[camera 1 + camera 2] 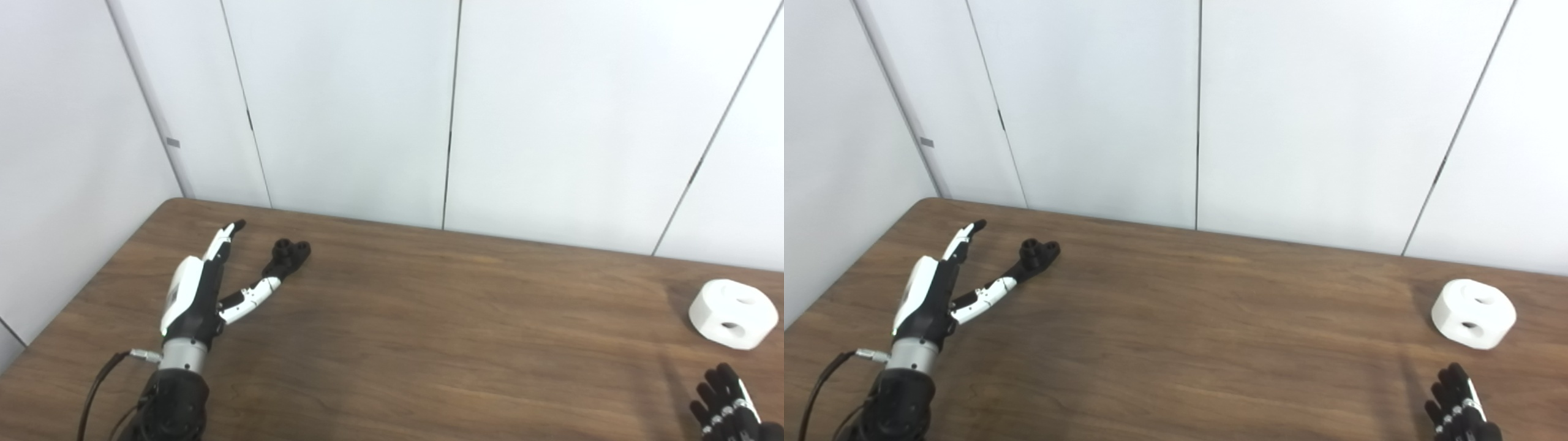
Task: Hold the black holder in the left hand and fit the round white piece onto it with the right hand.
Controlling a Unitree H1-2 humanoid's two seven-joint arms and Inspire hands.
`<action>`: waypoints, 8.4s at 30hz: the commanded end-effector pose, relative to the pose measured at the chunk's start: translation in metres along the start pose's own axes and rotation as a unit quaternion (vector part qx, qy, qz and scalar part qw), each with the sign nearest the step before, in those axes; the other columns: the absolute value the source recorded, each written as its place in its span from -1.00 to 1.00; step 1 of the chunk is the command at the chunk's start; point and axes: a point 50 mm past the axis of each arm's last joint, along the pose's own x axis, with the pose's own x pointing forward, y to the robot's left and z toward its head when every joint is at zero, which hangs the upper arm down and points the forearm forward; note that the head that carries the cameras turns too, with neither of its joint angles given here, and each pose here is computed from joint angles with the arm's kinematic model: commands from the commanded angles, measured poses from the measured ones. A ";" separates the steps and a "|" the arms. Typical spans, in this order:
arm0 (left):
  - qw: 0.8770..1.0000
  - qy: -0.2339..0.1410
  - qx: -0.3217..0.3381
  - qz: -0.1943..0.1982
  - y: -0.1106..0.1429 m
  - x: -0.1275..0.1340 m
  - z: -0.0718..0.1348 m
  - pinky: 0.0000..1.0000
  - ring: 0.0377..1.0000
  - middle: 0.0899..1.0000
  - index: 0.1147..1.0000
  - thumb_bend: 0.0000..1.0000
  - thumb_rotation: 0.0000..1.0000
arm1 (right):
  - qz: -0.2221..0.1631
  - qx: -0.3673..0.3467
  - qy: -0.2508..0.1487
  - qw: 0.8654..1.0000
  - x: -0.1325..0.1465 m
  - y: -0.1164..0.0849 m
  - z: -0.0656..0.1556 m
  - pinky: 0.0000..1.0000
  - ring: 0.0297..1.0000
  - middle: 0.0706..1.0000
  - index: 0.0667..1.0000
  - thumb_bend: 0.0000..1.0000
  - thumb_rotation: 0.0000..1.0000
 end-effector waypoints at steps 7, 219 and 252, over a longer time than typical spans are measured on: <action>0.997 -0.033 0.061 0.022 0.014 0.045 -0.002 0.88 0.97 0.91 0.81 0.53 -0.02 | -0.010 0.005 0.023 1.000 -0.013 0.008 -0.012 1.00 1.00 1.00 1.00 0.15 1.00; 0.968 -0.041 0.145 -0.201 -0.078 0.021 0.029 0.77 0.75 0.54 -0.17 0.03 -0.89 | 0.011 0.014 0.020 1.000 -0.024 0.021 0.001 1.00 1.00 0.93 1.00 0.21 0.90; 0.906 -0.188 0.104 -0.363 -0.116 -0.087 0.089 0.92 0.76 0.53 -0.16 0.03 -0.88 | 0.007 0.018 0.022 1.000 -0.013 0.056 0.026 1.00 1.00 0.90 1.00 0.18 0.87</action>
